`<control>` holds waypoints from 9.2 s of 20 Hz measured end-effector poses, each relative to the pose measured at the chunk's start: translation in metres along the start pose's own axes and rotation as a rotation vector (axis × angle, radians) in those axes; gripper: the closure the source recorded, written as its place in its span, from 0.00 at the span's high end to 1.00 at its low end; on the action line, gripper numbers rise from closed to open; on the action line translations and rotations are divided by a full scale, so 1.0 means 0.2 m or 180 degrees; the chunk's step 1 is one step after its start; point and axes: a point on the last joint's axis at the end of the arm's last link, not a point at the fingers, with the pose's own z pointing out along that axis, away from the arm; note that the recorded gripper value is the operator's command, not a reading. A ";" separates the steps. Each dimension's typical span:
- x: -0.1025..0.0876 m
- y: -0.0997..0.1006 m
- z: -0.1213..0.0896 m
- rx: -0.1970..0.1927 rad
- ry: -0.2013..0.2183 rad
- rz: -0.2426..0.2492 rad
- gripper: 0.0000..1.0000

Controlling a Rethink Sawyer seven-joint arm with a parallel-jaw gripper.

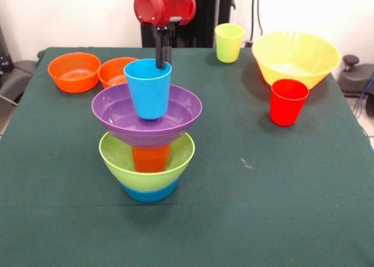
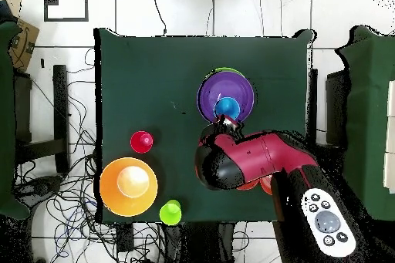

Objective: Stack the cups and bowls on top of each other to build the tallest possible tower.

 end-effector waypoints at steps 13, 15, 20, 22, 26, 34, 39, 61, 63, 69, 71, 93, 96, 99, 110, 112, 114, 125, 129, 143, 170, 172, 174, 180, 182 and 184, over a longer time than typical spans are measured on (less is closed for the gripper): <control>0.02 0.03 0.02 -0.0034 0.0032 0.0015 0.00; 0.02 0.03 0.02 -0.0030 0.0028 0.0016 0.00; 0.02 0.03 0.02 -0.0028 0.0026 0.0015 0.00; 0.02 0.02 0.02 -0.0021 0.0015 0.0016 0.00; 0.02 0.02 0.02 -0.0003 -0.0009 0.0015 0.00; 0.01 0.01 0.02 0.0038 -0.0053 0.0015 0.00; 0.01 0.00 0.02 0.0084 -0.0068 -0.0006 0.00; -0.01 0.01 0.10 0.0149 -0.0103 -0.0124 0.00; -0.01 0.01 0.10 0.0149 -0.0101 -0.0123 0.00; -0.01 0.01 0.10 0.0149 -0.0100 -0.0123 1.00; -0.01 0.01 0.10 0.0149 -0.0100 -0.0123 1.00; -0.01 -0.07 0.00 0.0278 -0.0107 -0.0097 1.00; -0.02 -0.10 -0.06 0.0344 -0.0113 -0.0083 1.00; -0.02 -0.12 -0.10 0.0393 -0.0119 -0.0067 1.00; -0.08 -0.20 -0.30 0.0500 -0.0105 0.0177 1.00; -0.10 -0.19 -0.31 0.0425 -0.0068 0.0290 1.00; -0.11 -0.18 -0.32 0.0339 -0.0021 0.0380 1.00; -0.13 0.00 -0.34 -0.0101 0.0167 0.0627 1.00; -0.12 0.09 -0.35 -0.0191 0.0199 0.0604 1.00; -0.20 0.26 -0.34 -0.0370 0.0210 0.0531 1.00; -0.23 0.79 -0.03 -0.1127 0.0407 0.0468 1.00; -0.23 0.82 -0.01 -0.1156 0.0419 0.0507 1.00; -0.23 0.85 0.00 -0.1183 0.0430 0.0553 1.00; -0.25 0.95 0.05 -0.1255 0.0485 0.0725 1.00; -0.26 1.00 0.08 -0.1273 0.0512 0.0761 1.00; -0.28 1.03 0.09 -0.1281 0.0517 0.0780 1.00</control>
